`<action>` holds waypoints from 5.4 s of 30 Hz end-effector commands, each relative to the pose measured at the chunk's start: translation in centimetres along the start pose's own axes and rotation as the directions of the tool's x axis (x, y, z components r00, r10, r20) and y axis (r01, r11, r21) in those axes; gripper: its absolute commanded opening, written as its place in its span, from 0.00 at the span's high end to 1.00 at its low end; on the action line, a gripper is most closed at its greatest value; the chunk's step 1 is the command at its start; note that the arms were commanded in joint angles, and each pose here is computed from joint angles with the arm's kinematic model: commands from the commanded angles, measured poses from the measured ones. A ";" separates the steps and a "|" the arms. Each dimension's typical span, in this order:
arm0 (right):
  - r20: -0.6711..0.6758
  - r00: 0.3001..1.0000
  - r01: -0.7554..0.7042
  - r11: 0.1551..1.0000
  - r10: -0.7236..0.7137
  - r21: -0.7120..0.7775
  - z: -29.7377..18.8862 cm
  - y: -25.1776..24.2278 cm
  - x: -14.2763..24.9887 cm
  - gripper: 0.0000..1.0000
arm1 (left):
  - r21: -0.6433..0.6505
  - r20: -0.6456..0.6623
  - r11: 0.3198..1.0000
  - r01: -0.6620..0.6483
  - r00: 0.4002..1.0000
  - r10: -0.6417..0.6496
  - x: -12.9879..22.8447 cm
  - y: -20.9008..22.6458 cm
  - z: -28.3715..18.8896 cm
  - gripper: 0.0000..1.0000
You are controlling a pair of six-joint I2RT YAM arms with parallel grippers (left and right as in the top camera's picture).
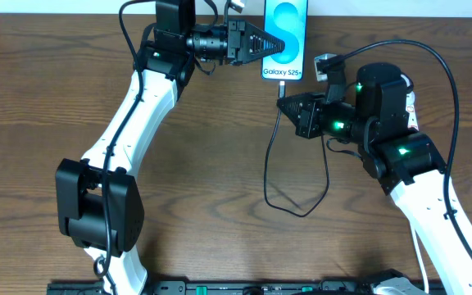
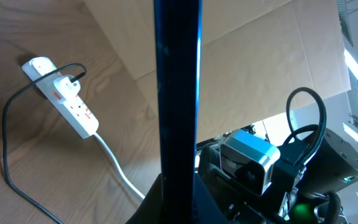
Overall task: Plug charger to phone and switch on socket
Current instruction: 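Push the USB-C plug up into the phone's port with the right gripper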
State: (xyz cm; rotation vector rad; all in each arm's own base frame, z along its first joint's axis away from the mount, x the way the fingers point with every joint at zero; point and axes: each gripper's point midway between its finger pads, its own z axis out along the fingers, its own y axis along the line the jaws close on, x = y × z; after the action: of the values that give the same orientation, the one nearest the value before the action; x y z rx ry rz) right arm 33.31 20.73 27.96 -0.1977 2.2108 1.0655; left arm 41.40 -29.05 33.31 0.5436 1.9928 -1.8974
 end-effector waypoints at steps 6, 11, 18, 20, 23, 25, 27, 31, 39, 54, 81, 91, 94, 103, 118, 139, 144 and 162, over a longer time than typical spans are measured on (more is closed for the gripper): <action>0.021 0.999 0.028 1.000 -0.028 -0.010 -0.2 0.9 -0.8 0.99 | 0.020 0.001 0.998 -0.054 0.999 0.054 -0.3 -2.4 -0.5 0.93; 0.023 0.999 0.029 1.000 -0.029 -0.011 -0.2 0.9 -0.9 0.99 | 0.021 0.001 0.999 -0.051 0.999 0.051 -0.3 -2.4 -0.5 0.93; 0.023 1.000 0.018 1.000 -0.018 -0.011 -0.2 0.9 -0.8 0.99 | 0.021 -0.001 0.999 -0.036 0.999 0.036 -0.3 -2.5 -0.4 0.93; 0.023 1.000 0.018 1.000 -0.018 -0.011 -0.2 0.9 -0.8 0.99 | 0.021 -0.001 0.999 -0.036 0.999 0.036 -0.3 -2.5 -0.4 0.93; 0.023 1.000 0.018 1.000 -0.018 -0.011 -0.2 0.9 -0.8 0.99 | 0.021 -0.001 0.999 -0.036 0.999 0.036 -0.3 -2.5 -0.4 0.93; 0.023 1.000 0.018 1.000 -0.017 -0.011 -0.2 0.9 -0.9 0.99 | 0.021 -0.001 0.999 -0.036 0.999 0.036 -0.3 -2.5 -0.4 0.93; 0.024 1.000 0.014 1.000 -0.014 -0.011 -0.2 0.9 -0.9 0.99 | 0.021 -0.001 0.999 -0.036 0.999 0.036 -0.3 -2.5 -0.4 0.93; 0.027 1.000 0.013 1.000 -0.013 -0.013 -0.2 1.0 -0.9 0.99 | 0.021 -0.001 0.999 -0.036 0.999 0.036 -0.3 -2.5 -0.4 0.93; 0.034 0.999 0.015 1.000 -0.015 -0.017 -0.2 1.1 -1.1 0.99 | 0.030 -0.011 0.999 -0.036 0.999 0.036 -0.1 -2.6 -0.5 0.92; 0.028 1.000 -0.004 1.000 0.005 -0.014 -0.2 1.0 -1.0 0.99 | 0.031 -0.013 0.999 -0.017 1.000 0.017 -0.1 -2.6 -0.5 0.93; 0.036 0.999 -0.025 0.999 0.026 -0.026 -0.2 1.2 -1.2 0.99 | 0.033 -0.016 0.999 -0.017 1.000 0.017 0.0 -2.7 -0.5 0.93; 0.034 0.999 -0.026 0.999 0.027 -0.027 -0.2 1.2 -1.2 0.99 | 0.035 -0.018 0.999 -0.017 1.000 0.017 0.0 -2.7 -0.4 0.93; 0.034 0.999 -0.026 0.999 0.027 -0.027 -0.2 1.2 -1.2 0.99 | 0.035 -0.018 0.999 -0.017 1.000 0.017 0.0 -2.7 -0.4 0.93; 0.044 0.999 -0.020 0.999 0.021 -0.030 -0.2 1.3 -1.5 0.99 | 0.039 -0.024 0.999 -0.017 1.000 0.018 0.1 -2.8 -0.3 0.93; 0.039 0.999 -0.035 0.999 0.035 0.005 0.0 0.5 -1.3 0.99 | 0.040 -0.026 0.999 -0.017 1.000 0.018 0.2 -2.8 -0.3 0.93; 0.045 0.998 -0.046 0.999 0.045 0.001 0.1 0.5 -1.4 0.99 | 0.045 -0.033 0.999 -0.017 0.999 0.018 0.4 -3.0 0.1 0.93; 0.046 0.998 -0.045 0.999 0.045 0.001 0.1 0.5 -1.5 0.99 | 0.047 -0.036 0.999 -0.017 0.999 0.019 0.4 -3.0 0.1 0.93; 0.054 0.998 -0.036 0.999 0.037 -0.011 0.1 0.8 -1.7 0.99 | 0.060 -0.050 0.998 -0.036 0.998 0.039 0.7 -3.2 0.1 0.93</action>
State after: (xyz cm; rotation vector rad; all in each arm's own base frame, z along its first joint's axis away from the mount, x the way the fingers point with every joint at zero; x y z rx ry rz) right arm 33.84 21.03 28.33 -0.1324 2.2023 1.0977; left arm 41.35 -29.10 33.33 0.5058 2.0206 -1.9250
